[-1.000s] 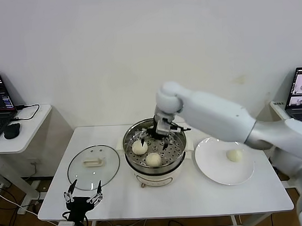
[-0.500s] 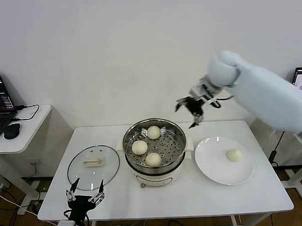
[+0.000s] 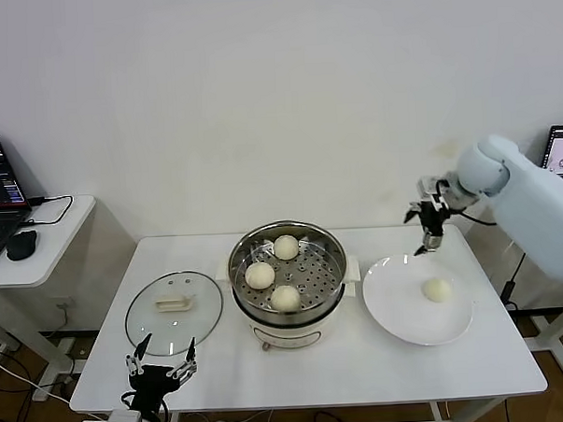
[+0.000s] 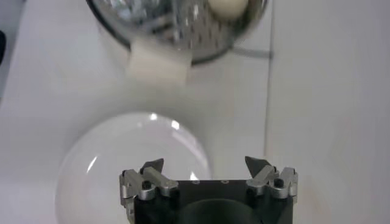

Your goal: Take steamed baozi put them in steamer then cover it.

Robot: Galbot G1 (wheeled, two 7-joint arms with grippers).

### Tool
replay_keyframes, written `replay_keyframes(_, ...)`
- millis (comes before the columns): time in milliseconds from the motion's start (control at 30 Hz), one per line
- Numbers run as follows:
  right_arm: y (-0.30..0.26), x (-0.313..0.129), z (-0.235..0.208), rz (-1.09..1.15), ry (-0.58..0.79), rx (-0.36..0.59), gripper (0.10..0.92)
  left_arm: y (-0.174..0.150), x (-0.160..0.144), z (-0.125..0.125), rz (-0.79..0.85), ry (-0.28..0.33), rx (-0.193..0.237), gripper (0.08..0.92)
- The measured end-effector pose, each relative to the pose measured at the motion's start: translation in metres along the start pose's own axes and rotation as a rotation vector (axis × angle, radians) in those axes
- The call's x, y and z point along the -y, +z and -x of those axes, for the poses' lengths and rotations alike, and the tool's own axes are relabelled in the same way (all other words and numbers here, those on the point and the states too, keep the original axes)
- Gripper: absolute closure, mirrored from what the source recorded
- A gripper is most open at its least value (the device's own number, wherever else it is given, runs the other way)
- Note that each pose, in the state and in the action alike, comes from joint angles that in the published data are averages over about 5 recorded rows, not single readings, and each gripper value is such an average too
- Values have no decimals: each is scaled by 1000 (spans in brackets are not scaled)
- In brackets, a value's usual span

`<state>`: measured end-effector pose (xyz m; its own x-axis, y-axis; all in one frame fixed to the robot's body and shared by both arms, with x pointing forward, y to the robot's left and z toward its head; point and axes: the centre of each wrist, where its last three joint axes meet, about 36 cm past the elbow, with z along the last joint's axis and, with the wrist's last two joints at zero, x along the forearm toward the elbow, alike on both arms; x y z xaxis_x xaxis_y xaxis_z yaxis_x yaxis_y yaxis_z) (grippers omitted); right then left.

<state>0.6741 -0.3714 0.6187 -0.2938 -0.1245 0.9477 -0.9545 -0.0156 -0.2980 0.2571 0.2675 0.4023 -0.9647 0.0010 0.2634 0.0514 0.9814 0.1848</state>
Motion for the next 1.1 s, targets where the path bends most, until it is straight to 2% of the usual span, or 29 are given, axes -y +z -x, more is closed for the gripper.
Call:
replay_keyframes(533, 51, -21, 94, 23, -136, -111, 200, 15, -6, 6, 9, -3, -38, 177)
replay_keyframes(1100, 67, -30, 131, 21, -150, -133, 200, 22, -7, 4, 10, -7, -59, 177)
